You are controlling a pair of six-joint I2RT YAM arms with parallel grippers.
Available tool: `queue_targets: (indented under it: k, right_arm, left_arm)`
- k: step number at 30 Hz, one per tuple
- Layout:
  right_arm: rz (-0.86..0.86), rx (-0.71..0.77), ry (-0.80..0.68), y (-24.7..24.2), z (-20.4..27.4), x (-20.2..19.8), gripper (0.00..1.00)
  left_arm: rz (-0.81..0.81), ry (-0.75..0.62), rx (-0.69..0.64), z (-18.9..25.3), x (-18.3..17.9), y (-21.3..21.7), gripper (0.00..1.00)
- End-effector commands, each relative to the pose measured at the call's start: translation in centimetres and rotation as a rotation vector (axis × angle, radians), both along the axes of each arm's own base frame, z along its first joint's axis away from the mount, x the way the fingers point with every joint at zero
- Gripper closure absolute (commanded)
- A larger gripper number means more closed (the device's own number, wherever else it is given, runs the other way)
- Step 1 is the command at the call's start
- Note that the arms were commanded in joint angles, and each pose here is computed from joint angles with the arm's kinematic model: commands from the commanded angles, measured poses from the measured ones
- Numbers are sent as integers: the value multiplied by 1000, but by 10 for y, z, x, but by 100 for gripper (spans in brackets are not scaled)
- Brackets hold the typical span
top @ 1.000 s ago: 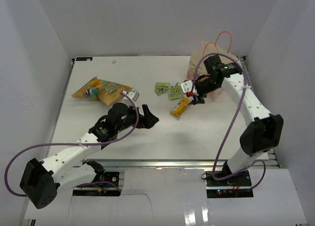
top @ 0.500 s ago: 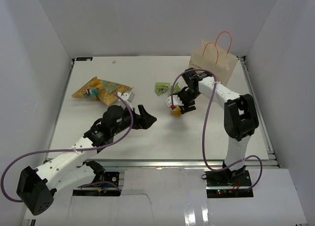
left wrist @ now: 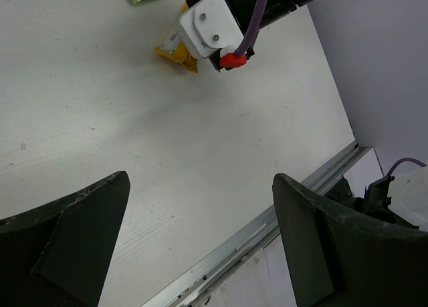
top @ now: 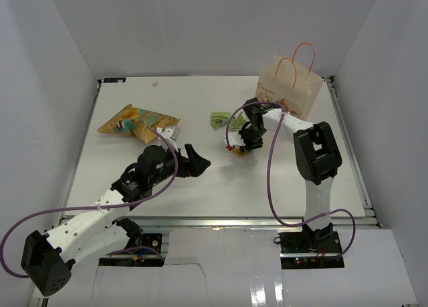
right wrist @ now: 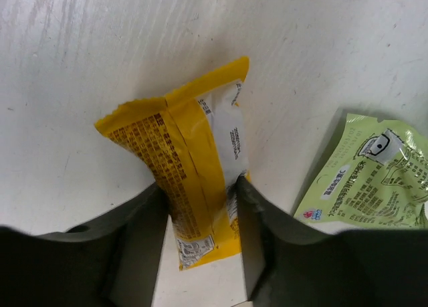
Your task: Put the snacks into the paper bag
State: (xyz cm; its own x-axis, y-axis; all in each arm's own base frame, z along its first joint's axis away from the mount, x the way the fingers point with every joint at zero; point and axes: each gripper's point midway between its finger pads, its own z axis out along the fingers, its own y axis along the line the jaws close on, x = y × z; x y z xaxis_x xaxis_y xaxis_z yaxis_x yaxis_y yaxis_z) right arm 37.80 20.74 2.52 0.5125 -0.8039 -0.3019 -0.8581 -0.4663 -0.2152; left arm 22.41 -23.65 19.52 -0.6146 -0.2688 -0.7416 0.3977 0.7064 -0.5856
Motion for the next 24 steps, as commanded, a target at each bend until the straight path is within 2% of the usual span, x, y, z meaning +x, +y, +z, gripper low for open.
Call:
queue_targets:
  k: [1,4,9,15,19,24]
  right_arm:
    - [-29,6,72,-2,-9,-16,57]
    - [-53,110,160,12,9,-36,65]
    - [-133,266,403,30,51,-82,76]
    - [-193,524,624,56,144,-128,82]
    - [-183,728,643,69,232,-125,84]
    - [-282,944,518,55,332,-74,85]
  left_arm:
    - [18,0,3,-1,2,3,2]
    - [23,-1,4,-1,2,4,2]
    - [31,-4,5,-2,3,6,2]
    - [28,-8,7,-3,4,5,2]
    - [17,-8,9,-6,5,2,2]
    - [1,-4,8,-7,6,-3,2]
